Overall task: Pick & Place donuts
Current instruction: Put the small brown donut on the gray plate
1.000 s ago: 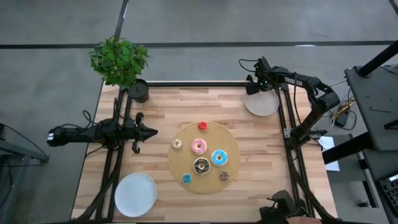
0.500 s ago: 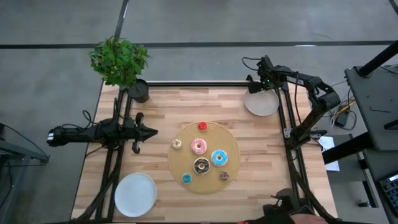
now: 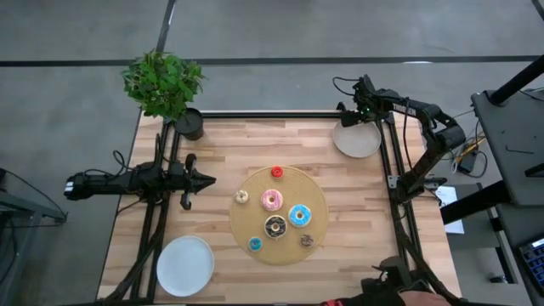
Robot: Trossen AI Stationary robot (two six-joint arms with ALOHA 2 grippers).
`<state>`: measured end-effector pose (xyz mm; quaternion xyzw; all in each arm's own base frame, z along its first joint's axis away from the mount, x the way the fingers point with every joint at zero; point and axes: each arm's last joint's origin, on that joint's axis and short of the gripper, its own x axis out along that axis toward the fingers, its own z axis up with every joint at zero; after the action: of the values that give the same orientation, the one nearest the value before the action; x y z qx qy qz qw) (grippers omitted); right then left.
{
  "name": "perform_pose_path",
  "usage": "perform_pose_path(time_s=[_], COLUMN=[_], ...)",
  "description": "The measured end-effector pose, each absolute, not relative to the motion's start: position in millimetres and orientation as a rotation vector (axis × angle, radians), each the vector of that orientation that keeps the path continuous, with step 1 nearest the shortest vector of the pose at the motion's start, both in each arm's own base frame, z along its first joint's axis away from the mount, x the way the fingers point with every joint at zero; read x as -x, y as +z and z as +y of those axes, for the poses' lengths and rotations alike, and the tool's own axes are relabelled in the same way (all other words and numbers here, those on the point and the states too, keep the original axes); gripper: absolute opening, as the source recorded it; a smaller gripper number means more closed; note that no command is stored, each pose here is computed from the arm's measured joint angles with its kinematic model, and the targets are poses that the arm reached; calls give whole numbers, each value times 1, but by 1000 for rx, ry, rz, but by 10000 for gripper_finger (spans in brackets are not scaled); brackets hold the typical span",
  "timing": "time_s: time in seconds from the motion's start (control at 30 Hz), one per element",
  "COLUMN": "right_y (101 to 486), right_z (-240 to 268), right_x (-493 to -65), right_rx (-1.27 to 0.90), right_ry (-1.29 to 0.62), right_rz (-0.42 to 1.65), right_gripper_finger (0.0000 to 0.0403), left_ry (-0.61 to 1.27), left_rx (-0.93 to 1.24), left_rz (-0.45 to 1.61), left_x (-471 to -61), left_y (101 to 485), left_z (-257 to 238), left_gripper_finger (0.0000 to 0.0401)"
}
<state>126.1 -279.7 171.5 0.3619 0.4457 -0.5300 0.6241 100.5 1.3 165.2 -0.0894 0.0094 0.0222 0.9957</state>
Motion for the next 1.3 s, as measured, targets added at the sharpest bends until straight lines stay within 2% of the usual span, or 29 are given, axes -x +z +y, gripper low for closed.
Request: perform_pose_path(time_s=[1.3], right_y=[171], right_z=[-279], right_x=[-127], right_rx=[-823], right_ry=[-1206], right_rz=[1031], right_gripper_finger=[210], left_ry=[45], left_rx=[179], left_rz=[19], left_x=[-101], left_y=[165], left_z=[1], left_gripper_finger=[0])
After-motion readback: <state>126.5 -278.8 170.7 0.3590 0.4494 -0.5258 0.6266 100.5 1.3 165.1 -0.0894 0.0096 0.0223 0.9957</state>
